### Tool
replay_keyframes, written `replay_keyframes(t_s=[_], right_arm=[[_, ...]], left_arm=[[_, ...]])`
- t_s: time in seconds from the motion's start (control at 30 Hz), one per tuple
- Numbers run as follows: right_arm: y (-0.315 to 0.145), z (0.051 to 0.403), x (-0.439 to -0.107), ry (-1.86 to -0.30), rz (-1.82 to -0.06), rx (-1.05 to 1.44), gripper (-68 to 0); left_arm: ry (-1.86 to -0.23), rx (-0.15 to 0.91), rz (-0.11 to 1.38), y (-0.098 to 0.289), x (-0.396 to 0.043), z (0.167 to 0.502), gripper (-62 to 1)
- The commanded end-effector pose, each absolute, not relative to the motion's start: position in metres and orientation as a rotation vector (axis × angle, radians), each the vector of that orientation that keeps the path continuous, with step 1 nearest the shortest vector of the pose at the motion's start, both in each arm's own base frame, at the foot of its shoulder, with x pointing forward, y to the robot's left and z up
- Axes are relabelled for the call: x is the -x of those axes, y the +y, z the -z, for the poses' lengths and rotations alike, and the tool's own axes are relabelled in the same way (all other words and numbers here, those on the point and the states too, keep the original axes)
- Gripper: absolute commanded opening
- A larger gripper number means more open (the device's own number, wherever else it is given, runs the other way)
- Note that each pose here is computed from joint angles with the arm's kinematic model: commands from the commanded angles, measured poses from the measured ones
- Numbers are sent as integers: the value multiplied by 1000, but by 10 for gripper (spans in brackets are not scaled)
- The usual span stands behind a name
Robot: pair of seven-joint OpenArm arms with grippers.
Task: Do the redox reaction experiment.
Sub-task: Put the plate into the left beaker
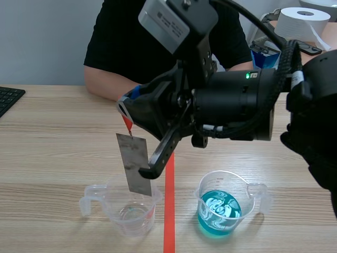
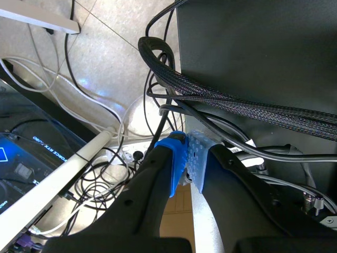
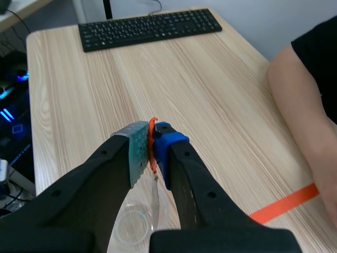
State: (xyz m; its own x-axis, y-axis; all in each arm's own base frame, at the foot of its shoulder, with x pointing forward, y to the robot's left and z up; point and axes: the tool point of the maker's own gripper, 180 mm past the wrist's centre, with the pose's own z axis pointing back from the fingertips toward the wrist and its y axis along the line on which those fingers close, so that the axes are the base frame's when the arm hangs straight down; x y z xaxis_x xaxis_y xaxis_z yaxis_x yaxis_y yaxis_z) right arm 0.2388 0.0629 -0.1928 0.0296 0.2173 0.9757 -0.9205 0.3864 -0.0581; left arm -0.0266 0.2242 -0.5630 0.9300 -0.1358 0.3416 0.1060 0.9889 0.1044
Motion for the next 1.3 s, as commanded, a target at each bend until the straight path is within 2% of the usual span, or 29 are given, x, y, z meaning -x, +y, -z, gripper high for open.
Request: replay_keyframes(t_s=[0.0, 0.7, 1.0, 1.2, 1.27], right_arm=[[63, 185, -241, -1260, -1018, -761, -669], [69, 216, -242, -1224, -1089, -693, -667], [70, 219, -240, -1215, -1108, -678, -468], [88, 232, -218, -1130, -1180, -712, -448], [95, 238, -208, -1095, -1211, -725, -379]], left_arm=[[-365, -82, 125, 224, 26, 561, -582], [-365, -82, 125, 224, 26, 561, -582], [-365, -82, 125, 224, 26, 561, -582], [-365, -82, 125, 224, 26, 561, -582], [-365, -82, 125, 224, 26, 561, -582]])
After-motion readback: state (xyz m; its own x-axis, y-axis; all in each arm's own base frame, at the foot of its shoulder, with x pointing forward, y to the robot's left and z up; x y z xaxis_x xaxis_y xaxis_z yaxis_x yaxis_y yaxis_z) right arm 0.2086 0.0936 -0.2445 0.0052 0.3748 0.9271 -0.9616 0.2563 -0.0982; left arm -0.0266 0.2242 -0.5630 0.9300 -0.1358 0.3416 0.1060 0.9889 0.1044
